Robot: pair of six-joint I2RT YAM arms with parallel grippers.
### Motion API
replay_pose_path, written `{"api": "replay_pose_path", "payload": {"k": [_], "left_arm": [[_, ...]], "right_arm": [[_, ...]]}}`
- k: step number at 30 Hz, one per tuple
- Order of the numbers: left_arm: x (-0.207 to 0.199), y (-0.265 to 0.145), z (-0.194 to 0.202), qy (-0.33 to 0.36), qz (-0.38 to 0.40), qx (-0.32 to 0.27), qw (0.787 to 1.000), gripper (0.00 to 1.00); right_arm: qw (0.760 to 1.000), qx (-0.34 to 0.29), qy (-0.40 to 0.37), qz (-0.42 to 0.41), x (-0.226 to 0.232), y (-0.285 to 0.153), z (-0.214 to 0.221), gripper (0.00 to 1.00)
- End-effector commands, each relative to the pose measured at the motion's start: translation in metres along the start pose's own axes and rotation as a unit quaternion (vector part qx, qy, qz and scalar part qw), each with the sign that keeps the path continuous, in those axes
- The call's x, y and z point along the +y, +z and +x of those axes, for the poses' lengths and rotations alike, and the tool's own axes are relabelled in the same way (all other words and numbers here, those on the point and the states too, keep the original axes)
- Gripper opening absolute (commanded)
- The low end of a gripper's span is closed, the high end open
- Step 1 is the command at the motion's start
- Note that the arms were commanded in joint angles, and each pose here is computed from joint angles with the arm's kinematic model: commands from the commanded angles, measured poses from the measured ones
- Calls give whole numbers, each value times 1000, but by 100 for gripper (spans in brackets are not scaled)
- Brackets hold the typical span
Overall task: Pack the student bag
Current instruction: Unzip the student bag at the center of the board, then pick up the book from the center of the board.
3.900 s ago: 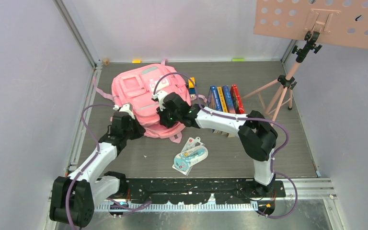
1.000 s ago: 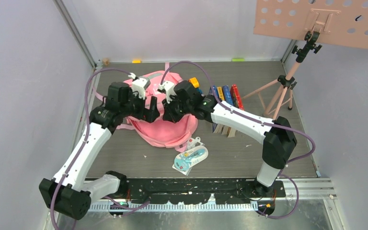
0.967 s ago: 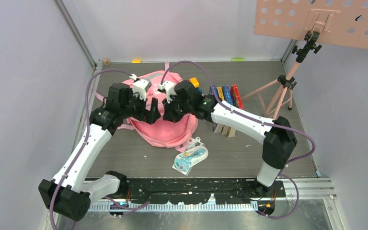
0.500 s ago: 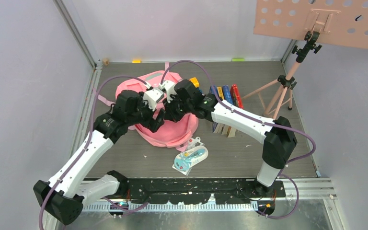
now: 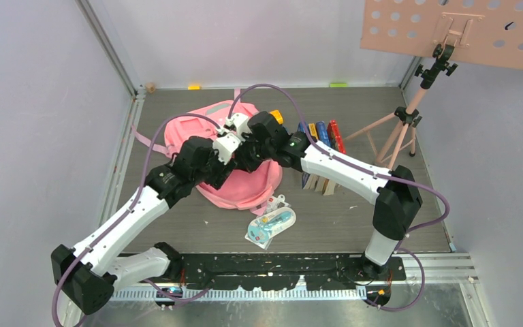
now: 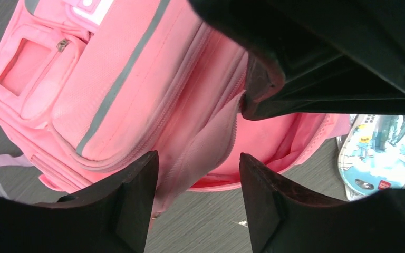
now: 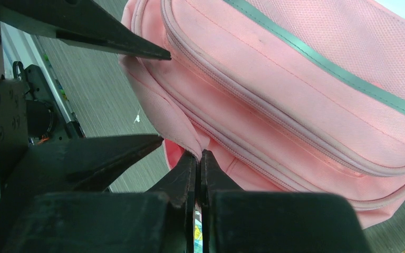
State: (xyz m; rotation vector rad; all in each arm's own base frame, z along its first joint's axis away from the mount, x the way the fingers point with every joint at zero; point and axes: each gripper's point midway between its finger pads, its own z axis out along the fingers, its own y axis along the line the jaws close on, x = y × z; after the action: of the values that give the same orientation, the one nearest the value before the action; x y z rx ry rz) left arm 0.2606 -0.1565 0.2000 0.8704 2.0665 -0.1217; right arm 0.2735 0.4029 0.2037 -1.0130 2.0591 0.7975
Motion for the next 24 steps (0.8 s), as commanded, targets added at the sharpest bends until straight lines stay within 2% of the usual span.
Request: {"api": "replay_pose_path", "payload": {"k": [1,9,12,13,16,24], "left_arm": [[4,6,-9,0,-12,-21,1000,54],[-1,4,-9,-2,-4,-43,999,19],[-5,4,-10,-2,10,-46,999,2],[-7,4,-10,-2,14,-46,999,0],[-7,3,-11,-5,14,-47,999,0],[13,-7,-16,-41,-37,-53,997,0]], "right_arm": [[996,-89,-12,-20,15,-32,-57,0],[996,-90,-11,-19,15,-34,-56,0],[996,-90,-10,-19,15,-35,-57,0],[996,-91,-10,-18,15,-35,-57,0],[996,-92,-7,-10,13,-36,-57,3],[994,-102,3,42,-2,-51,-54,42]]}}
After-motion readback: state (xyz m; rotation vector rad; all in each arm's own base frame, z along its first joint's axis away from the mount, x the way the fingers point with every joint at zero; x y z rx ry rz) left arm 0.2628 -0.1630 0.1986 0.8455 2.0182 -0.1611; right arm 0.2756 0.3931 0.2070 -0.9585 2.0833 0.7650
